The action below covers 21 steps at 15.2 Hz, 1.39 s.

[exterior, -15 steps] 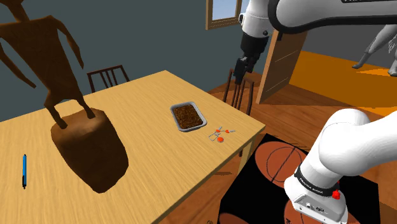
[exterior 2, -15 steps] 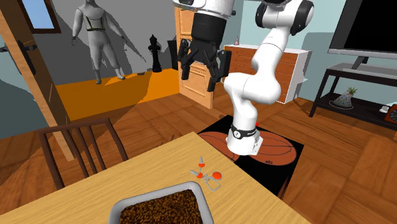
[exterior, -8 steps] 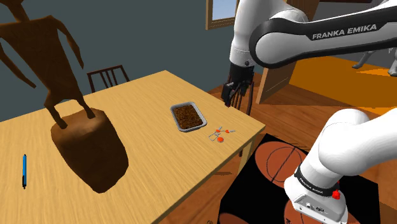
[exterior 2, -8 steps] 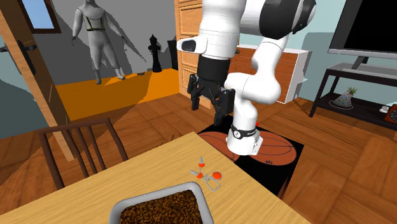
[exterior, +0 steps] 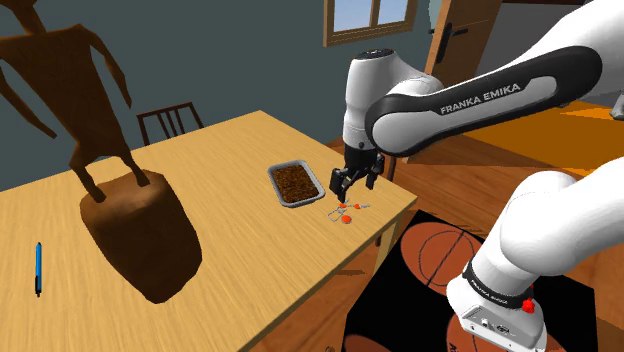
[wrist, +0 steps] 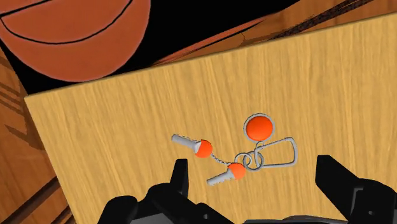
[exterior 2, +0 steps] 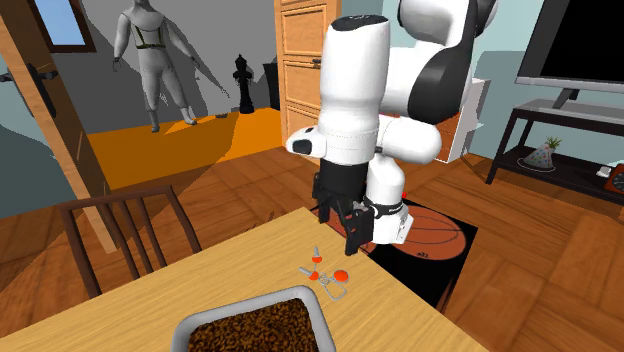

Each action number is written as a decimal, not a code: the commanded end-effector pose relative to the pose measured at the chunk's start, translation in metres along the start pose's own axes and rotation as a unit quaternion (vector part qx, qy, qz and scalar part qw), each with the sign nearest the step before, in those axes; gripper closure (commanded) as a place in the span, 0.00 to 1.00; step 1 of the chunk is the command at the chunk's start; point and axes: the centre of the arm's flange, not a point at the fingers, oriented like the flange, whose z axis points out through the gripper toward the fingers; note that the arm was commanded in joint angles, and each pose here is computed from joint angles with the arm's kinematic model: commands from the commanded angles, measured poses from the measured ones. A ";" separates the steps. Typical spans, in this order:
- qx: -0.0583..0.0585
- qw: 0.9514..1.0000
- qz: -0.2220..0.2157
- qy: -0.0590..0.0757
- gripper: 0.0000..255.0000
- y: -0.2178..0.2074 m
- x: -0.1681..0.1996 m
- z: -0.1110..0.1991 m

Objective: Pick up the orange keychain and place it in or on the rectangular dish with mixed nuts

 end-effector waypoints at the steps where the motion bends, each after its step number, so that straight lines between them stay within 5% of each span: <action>1: 0.006 1.000 0.027 -0.009 0.00 -0.014 -0.004 0.024; 10: 0.009 0.999 0.042 -0.015 0.00 -0.022 -0.005 0.077; 18: 0.009 0.999 0.042 -0.015 0.00 -0.022 -0.005 0.077; 19: 0.009 0.999 0.042 -0.015 1.00 -0.022 -0.005 0.077; 21: 0.009 0.999 0.042 -0.015 1.00 -0.022 -0.005 0.077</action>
